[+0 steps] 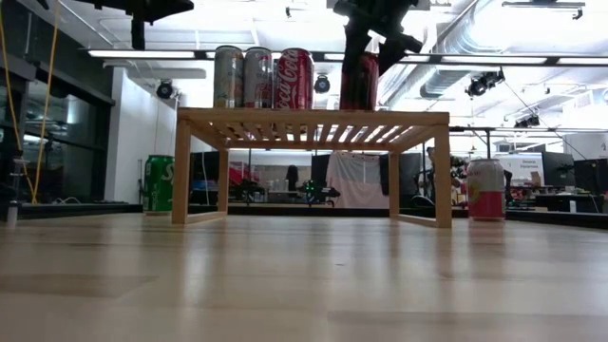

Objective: Place canned beverage on shelf
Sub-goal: Put the red soda can on the shelf aligned with other red soda can

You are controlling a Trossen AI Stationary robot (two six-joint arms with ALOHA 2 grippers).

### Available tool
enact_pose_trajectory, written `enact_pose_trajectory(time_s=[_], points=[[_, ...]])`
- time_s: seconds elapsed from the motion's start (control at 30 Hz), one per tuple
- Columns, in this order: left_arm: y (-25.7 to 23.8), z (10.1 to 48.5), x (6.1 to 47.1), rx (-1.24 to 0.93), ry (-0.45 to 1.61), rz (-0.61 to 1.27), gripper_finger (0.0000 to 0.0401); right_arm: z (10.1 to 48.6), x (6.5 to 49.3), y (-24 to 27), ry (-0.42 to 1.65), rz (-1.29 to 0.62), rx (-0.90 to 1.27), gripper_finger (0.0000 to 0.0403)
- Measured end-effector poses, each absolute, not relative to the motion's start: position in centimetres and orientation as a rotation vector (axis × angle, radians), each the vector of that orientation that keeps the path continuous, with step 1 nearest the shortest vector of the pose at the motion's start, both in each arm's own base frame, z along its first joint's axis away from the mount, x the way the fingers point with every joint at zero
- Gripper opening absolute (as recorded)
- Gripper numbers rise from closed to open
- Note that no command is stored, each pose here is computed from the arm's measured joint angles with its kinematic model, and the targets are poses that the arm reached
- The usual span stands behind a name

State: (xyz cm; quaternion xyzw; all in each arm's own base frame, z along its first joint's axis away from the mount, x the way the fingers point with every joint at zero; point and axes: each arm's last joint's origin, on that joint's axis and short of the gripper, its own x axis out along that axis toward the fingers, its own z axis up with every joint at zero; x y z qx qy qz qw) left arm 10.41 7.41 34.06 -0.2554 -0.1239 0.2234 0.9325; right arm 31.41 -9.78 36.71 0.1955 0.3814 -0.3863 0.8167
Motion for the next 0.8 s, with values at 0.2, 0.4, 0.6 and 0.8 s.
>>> enact_pose_trajectory(time_s=[0.2,0.4,0.6,0.8], points=[[7.4,34.1,10.4,-0.522,-0.253,0.457,0.0000,36.7,31.4,-9.8,0.811,-0.826,0.417,0.0336],[7.4,34.1,10.4,-0.520,-0.253,0.458,0.0000,36.8,31.6,-9.8,0.792,-0.821,0.420,0.0376],[7.4,34.1,10.4,-0.520,-0.253,0.458,0.0000,37.4,31.5,-9.9,0.776,-0.747,0.371,0.0376],[7.4,34.1,10.4,-0.520,-0.253,0.458,0.0000,39.3,29.4,-10.9,0.744,-0.720,0.294,0.0377]])
